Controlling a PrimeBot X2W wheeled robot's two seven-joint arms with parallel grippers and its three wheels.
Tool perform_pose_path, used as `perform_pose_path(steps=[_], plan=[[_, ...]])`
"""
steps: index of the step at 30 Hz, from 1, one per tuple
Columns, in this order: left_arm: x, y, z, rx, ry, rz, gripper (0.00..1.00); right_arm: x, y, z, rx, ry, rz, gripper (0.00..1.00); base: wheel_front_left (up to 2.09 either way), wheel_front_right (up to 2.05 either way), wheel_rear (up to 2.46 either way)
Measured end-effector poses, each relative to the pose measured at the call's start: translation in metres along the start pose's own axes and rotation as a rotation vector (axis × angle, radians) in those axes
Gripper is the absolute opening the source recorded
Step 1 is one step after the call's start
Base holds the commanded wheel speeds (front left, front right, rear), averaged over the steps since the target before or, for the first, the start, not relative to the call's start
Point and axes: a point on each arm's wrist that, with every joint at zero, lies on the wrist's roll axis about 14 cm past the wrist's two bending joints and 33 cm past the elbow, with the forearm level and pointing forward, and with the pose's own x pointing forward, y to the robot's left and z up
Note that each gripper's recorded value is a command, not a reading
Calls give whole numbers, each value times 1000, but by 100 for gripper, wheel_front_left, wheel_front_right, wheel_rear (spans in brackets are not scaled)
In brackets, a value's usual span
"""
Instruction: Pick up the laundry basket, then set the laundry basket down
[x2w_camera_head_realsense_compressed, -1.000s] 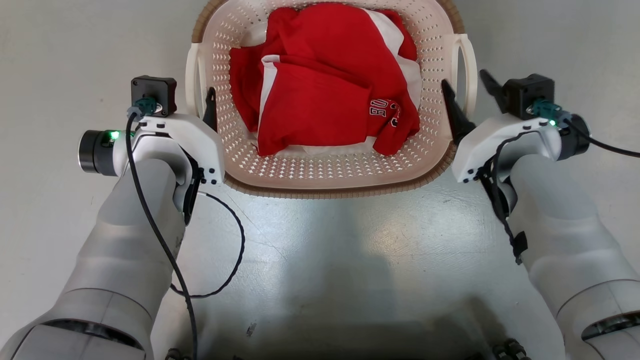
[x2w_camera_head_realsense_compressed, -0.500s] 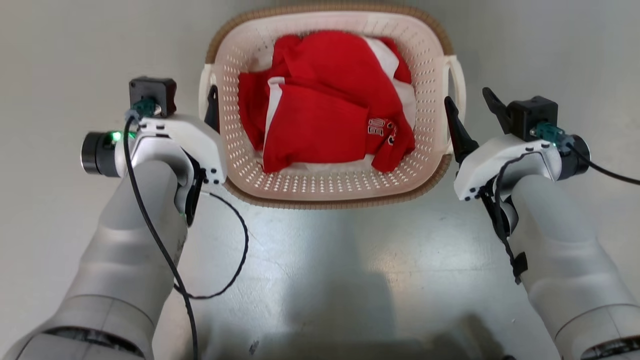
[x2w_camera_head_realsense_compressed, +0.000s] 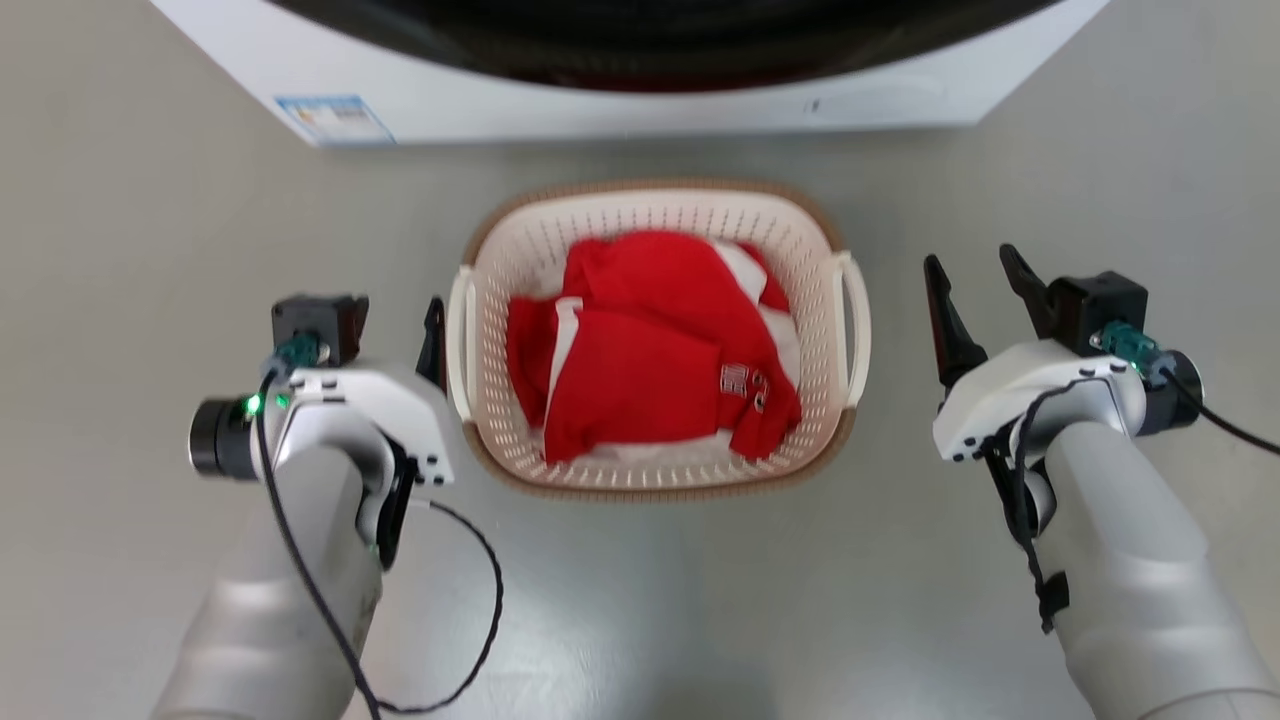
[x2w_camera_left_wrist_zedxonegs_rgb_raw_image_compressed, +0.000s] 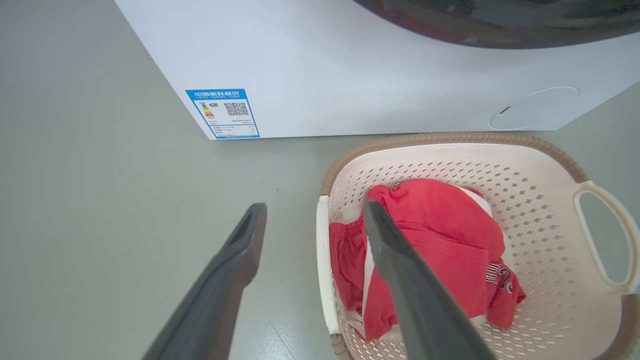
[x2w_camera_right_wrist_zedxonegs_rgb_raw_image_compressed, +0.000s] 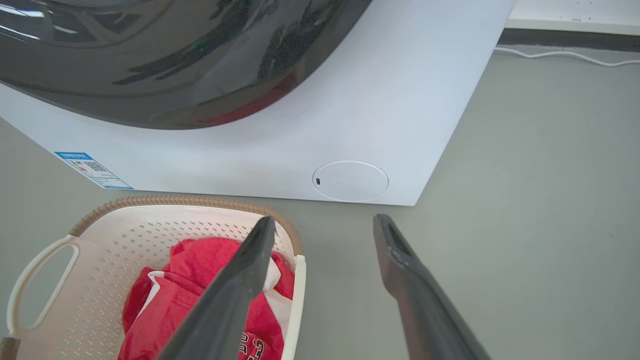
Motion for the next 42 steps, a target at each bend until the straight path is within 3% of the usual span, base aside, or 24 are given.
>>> perform_pose_path(steps=[10, 20, 31, 42], plan=[[-63, 15, 53, -48, -193, 20, 100, -55, -5, 75, -76, -208, -32, 100, 0, 0, 0], [-122, 31, 84, -69, -370, 65, 100, -112, -14, 110, -126, -355, -64, 100, 0, 0, 0], [-182, 45, 72, -79, -449, 107, 100, -177, -22, 116, -152, -465, -90, 100, 0, 0, 0], [-217, 58, 65, -106, -504, 145, 100, -214, -24, 107, -129, -514, -113, 100, 0, 0, 0]])
